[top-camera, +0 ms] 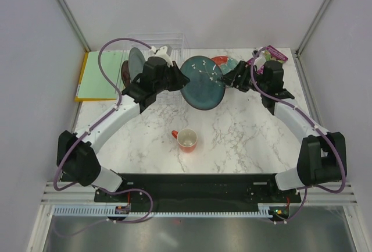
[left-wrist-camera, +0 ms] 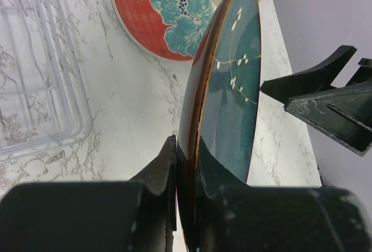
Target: Unload the plates from the dish rack
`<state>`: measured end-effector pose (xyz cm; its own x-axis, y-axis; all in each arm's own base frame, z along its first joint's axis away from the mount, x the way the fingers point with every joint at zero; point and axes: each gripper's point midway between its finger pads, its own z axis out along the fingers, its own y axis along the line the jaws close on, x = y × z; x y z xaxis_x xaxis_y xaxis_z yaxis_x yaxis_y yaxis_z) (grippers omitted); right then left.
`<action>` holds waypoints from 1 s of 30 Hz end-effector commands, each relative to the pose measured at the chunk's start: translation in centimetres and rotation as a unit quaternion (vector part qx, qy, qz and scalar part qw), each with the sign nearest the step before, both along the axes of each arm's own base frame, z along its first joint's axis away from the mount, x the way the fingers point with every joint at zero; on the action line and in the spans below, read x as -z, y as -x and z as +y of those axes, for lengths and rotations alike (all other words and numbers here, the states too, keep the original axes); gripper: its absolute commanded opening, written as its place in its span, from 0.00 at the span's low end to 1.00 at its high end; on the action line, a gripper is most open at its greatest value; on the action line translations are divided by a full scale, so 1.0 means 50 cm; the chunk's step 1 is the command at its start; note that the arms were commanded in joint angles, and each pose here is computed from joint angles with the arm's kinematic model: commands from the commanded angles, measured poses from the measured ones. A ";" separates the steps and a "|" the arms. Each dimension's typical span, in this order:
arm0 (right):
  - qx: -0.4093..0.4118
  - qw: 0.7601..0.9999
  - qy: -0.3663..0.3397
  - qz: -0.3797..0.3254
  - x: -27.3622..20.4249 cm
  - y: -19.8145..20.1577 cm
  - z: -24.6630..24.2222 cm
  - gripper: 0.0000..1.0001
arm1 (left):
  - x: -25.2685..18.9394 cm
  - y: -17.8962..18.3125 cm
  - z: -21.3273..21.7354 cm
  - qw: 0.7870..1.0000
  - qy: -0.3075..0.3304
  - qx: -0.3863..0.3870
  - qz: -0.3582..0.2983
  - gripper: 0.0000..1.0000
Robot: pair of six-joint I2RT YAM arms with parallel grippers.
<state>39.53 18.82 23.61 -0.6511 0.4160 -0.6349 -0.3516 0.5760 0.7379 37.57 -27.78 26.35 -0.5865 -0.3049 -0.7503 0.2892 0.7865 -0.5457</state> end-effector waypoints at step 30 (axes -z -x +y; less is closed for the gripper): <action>-0.044 0.996 -0.060 -0.047 -0.027 -0.007 0.023 0.00 | -0.208 -0.006 -0.033 0.981 0.152 0.030 -0.115 0.02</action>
